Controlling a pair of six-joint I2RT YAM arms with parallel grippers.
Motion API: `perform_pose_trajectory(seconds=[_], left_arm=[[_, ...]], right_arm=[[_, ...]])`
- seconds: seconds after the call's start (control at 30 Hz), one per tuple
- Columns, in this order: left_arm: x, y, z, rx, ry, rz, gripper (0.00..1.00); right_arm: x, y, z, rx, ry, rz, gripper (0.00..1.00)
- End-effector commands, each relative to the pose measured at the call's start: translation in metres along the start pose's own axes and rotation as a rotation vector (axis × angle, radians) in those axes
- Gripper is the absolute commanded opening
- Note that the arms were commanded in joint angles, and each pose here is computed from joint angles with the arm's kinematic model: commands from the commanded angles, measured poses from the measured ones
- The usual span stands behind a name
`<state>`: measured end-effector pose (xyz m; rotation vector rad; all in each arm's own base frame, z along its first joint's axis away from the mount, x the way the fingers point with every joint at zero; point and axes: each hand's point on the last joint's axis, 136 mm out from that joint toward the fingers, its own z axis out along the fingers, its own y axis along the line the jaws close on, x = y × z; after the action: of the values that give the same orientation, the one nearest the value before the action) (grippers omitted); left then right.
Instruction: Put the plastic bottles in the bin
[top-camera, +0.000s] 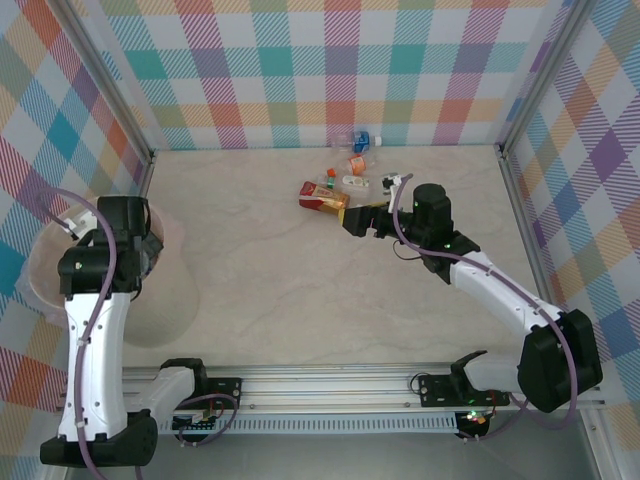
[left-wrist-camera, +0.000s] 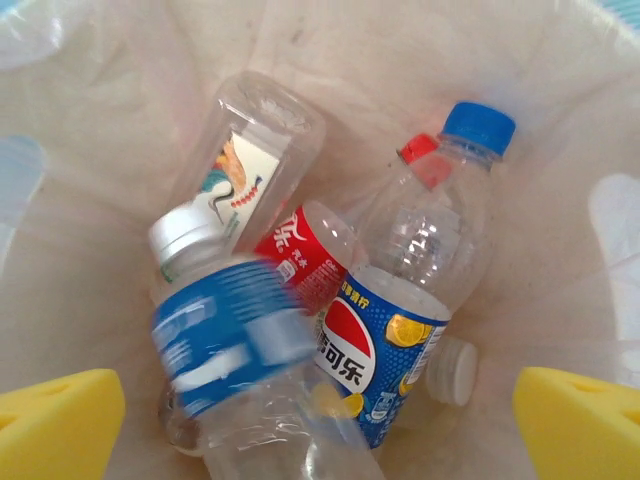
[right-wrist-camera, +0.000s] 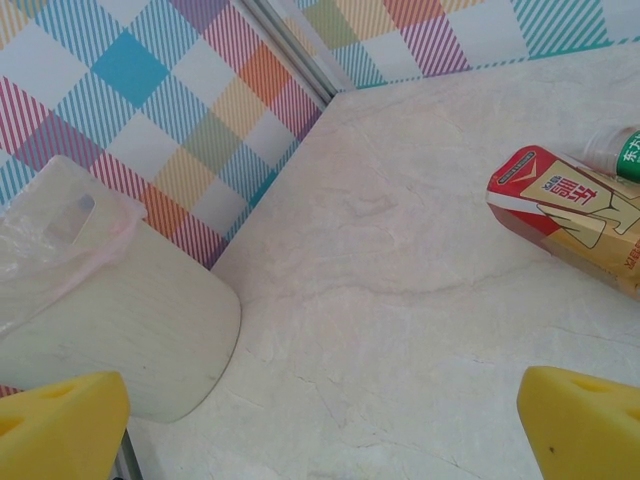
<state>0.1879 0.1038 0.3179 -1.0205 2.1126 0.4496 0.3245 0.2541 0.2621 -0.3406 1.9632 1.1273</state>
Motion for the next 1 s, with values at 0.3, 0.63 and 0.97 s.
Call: perform_pose_trajectory(seconds=[0.3,0.63,0.97], left_arm=[[-0.012,-0.013,-0.013,0.113,-0.021,-0.047,1.0],[-0.011,-0.063,-0.025,0.379,0.04,-0.007,1.0],[-0.014,-0.108,-0.051,0.648,0.062,-0.007,1.0]], right_arm=[[-0.002,0.0,-0.002,0.019,-0.009,-0.014,1.0],[-0.002,-0.021,-0.008,0.148,-0.032,0.01,1.0],[-0.003,-0.048,-0.019,0.303,-0.083,0.047,1.0]])
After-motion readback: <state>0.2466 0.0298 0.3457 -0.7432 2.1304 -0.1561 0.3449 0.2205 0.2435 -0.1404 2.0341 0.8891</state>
